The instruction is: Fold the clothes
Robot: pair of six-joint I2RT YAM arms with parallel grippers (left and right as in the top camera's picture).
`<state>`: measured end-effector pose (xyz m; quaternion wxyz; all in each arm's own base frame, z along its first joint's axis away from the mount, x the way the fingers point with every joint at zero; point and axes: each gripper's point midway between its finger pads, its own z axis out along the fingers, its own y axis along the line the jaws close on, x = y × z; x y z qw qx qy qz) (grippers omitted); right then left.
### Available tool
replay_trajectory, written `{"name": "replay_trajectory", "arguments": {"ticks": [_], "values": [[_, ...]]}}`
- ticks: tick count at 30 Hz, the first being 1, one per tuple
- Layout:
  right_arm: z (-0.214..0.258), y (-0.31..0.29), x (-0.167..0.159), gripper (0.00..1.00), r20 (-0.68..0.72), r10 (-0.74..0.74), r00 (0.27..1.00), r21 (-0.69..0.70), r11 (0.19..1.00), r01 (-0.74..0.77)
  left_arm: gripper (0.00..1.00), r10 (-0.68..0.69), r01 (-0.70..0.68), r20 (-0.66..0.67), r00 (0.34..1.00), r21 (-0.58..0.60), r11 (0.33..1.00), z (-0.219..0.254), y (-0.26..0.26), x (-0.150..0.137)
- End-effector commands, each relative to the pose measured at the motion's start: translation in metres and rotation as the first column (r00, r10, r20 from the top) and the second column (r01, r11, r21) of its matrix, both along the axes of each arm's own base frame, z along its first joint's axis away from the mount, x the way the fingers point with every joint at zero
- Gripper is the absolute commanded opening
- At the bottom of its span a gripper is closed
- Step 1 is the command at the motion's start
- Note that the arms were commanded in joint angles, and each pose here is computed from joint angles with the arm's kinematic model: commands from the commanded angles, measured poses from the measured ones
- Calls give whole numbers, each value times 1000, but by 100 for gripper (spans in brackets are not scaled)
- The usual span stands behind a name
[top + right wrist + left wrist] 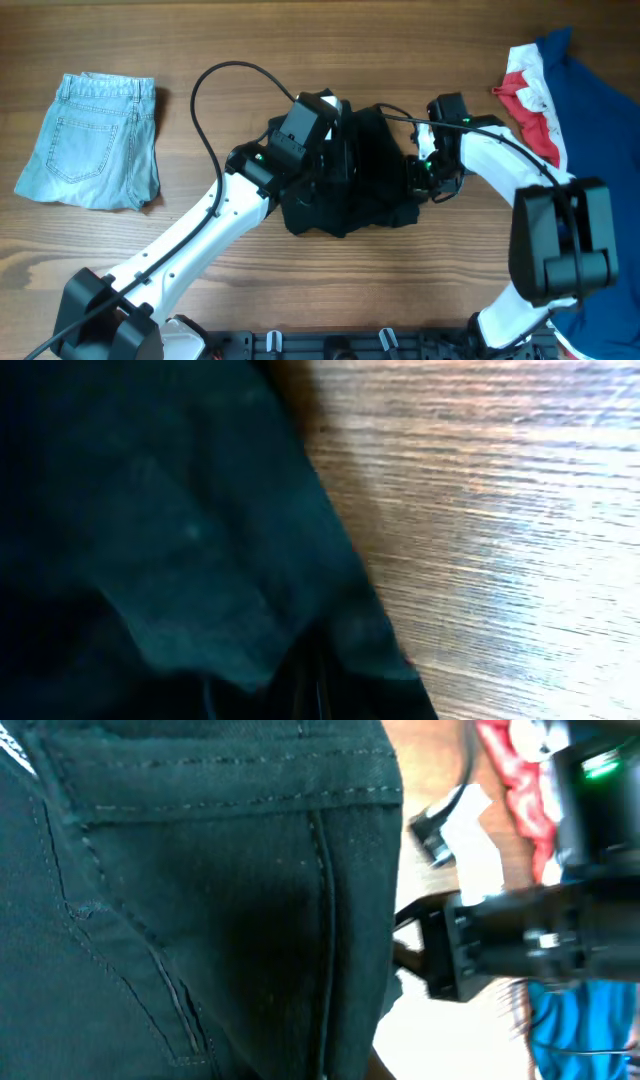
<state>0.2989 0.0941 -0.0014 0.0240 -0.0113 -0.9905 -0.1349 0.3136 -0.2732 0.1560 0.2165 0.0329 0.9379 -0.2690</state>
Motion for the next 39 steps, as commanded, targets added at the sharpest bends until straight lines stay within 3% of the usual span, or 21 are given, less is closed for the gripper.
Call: {"name": "replay_trajectory", "arguments": {"ticks": [1,22,24,26,27,28,34,39], "values": [[-14,2,-10,4,-48,-6,999,8,1000,6,7,2,-1,16,1000,-74,997,22,-14,0],[-14,2,-11,4,-50,-7,999,8,1000,7,11,-16,9,-62,998,-122,993,-11,-47,3],[-14,2,-11,4,-50,-7,999,8,1000,7,19,-20,12,-56,998,-127,992,-13,-51,5],[-14,2,-11,4,-51,-6,999,8,1000,7,56,-21,15,-39,999,-140,990,-12,-54,9],[-14,2,-11,4,-53,-6,999,8,1000,7,68,-22,18,-26,999,-149,989,-9,-56,11],[-14,2,-11,4,-52,-6,999,8,1000,6,73,-27,25,-10,1000,-156,987,-6,-57,13],[5,-9,-5,4,-52,-31,998,-18,999,30,77,6,-5,8,1000,-130,991,-1,-30,28],[88,-31,30,4,122,-86,989,-36,995,91,75,145,-144,1,990,-30,989,-14,25,54]]}}
